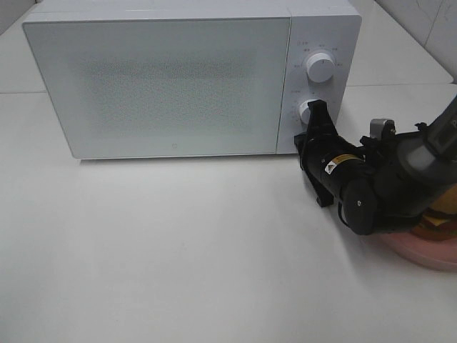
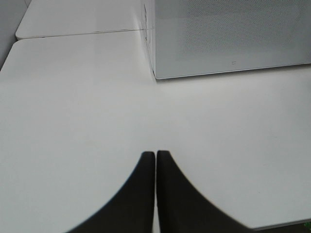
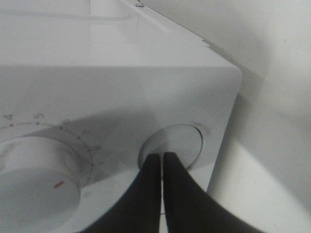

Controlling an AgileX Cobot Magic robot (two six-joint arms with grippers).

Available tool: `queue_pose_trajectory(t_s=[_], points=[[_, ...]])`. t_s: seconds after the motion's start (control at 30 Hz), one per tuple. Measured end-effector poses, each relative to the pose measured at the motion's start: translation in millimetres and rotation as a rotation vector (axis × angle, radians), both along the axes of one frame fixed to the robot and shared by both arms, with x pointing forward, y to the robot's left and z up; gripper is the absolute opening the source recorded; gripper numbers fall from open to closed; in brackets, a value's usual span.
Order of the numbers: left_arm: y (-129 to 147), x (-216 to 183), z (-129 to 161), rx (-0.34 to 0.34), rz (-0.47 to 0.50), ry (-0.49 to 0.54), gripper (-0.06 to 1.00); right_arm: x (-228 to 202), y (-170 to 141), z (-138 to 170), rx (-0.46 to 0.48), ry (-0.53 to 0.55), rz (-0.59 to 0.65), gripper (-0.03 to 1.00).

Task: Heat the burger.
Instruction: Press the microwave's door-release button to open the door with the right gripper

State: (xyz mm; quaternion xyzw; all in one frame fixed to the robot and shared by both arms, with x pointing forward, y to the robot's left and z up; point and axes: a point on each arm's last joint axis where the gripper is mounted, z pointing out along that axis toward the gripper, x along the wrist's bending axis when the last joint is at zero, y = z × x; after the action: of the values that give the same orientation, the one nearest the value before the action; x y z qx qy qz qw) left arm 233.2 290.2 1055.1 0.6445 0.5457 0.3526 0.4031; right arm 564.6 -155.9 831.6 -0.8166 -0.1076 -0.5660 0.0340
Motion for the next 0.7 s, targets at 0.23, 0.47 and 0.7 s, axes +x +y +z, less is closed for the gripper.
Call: queue_pose_trajectory(t_s=[0.23, 0.47, 0.7], points=[[0.0, 0.0, 0.0, 0.0, 0.0, 0.0, 0.0, 1.8, 1.5, 0.8, -0.012, -0.001, -0.01, 0.0], [0.0, 0.0, 0.0, 0.0, 0.0, 0.0, 0.0, 5.1, 5.5, -0.7, -0.055, 0.036, 0.0, 0.0], [0.0, 0.0, 0.0, 0.0, 0.0, 0.0, 0.0, 8.1, 7.3, 0.1, -0.061, 0.068, -0.009, 0.0]])
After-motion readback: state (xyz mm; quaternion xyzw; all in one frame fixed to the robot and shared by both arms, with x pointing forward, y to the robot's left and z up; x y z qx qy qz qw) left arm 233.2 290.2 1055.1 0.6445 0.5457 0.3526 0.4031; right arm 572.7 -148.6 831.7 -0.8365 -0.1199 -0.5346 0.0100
